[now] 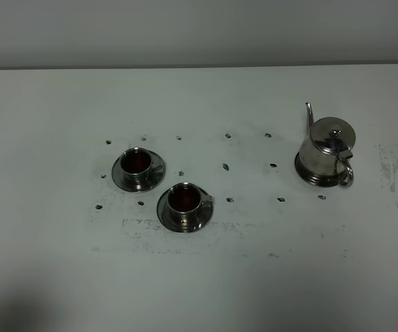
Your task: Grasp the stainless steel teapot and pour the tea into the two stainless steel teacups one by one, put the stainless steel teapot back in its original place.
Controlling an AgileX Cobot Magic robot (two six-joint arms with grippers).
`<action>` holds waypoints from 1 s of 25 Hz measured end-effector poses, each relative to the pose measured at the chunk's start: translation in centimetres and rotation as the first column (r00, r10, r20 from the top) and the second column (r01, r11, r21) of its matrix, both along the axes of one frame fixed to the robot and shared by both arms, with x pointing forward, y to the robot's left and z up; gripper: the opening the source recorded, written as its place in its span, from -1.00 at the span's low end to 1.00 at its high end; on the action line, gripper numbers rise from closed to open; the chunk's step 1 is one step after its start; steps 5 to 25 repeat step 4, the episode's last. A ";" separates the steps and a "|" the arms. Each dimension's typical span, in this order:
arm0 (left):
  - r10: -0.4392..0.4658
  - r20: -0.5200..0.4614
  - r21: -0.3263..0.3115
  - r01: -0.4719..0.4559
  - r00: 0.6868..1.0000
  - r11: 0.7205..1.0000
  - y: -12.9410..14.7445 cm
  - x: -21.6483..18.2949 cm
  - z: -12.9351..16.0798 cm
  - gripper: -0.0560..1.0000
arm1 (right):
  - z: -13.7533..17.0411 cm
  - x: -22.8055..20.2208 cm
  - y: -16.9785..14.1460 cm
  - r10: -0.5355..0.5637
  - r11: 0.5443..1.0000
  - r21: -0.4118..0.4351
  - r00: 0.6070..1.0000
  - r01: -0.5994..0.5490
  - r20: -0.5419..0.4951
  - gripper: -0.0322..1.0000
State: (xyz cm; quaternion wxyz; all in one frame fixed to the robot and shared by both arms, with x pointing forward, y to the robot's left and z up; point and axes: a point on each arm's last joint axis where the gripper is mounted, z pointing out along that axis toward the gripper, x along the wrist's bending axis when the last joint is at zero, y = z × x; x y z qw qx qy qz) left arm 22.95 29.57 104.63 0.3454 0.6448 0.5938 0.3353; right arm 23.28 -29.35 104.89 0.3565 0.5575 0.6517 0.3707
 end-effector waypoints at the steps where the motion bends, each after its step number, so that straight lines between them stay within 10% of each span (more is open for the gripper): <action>1: 0.000 0.000 0.000 0.000 1.000 1.000 0.0 0.0 0.0 -0.10 | 0.0 0.0 0.0 0.000 1.000 0.000 1.000 0.000 0.000 -0.50; 25: 0.000 0.000 0.000 0.000 1.000 1.000 0.0 0.0 0.0 -0.10 | 0.0 0.0 0.0 0.000 1.000 0.000 1.000 0.000 0.000 -0.50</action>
